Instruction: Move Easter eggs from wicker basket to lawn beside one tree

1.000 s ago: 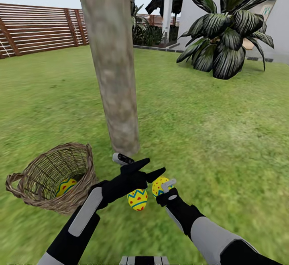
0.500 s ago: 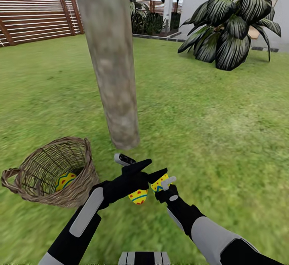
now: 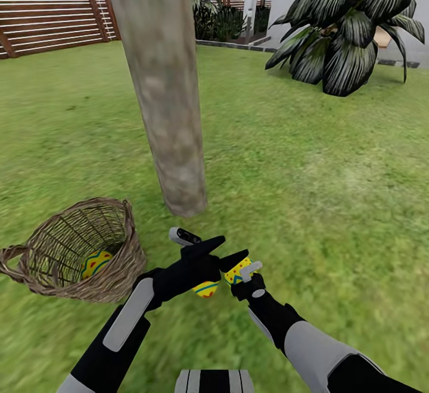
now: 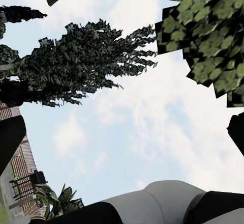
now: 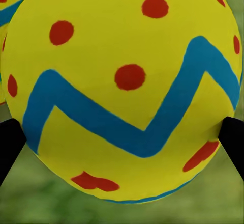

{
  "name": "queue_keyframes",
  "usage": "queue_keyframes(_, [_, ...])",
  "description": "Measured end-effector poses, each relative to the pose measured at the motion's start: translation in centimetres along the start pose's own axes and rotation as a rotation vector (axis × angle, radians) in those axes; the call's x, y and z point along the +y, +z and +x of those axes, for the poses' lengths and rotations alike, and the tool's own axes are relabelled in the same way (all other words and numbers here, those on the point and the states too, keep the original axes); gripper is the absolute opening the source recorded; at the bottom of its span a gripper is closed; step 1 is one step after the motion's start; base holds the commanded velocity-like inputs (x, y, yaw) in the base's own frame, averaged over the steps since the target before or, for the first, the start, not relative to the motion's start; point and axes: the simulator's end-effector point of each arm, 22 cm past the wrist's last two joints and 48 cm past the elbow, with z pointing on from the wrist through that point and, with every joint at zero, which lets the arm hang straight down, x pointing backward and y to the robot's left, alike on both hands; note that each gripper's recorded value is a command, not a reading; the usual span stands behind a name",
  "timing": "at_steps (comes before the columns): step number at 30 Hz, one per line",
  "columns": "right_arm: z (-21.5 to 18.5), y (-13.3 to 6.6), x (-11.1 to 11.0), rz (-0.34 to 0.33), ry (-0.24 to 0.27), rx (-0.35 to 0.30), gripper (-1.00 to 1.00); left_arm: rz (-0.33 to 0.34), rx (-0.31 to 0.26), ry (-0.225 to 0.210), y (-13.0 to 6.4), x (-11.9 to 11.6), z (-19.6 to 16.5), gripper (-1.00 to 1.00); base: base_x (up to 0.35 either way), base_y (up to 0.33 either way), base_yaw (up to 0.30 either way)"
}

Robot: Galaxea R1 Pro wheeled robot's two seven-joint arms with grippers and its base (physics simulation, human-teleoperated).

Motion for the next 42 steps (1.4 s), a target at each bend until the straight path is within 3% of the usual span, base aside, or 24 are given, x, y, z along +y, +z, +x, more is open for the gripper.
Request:
queue_keyframes(11, [0.1,0.0,-0.1,0.001,0.002,0.003,-1.00,0.002,-0.001,-0.001,0.0,0.0,0.0,1.00,0.063,-0.090,0.000])
queue_keyframes(31, [3.8,2.0,1.4,-0.028,0.005,0.066,-1.00,-0.016,-0.038,-0.057,-1.7,3.0,-0.9,1.00,0.000,0.000,0.000])
queue_keyframes(42, [3.8,2.0,1.4,-0.027,0.007,0.067,-1.00,-0.017,-0.042,-0.061,-1.8,3.1,-1.0,1.00,0.245,0.000,0.000])
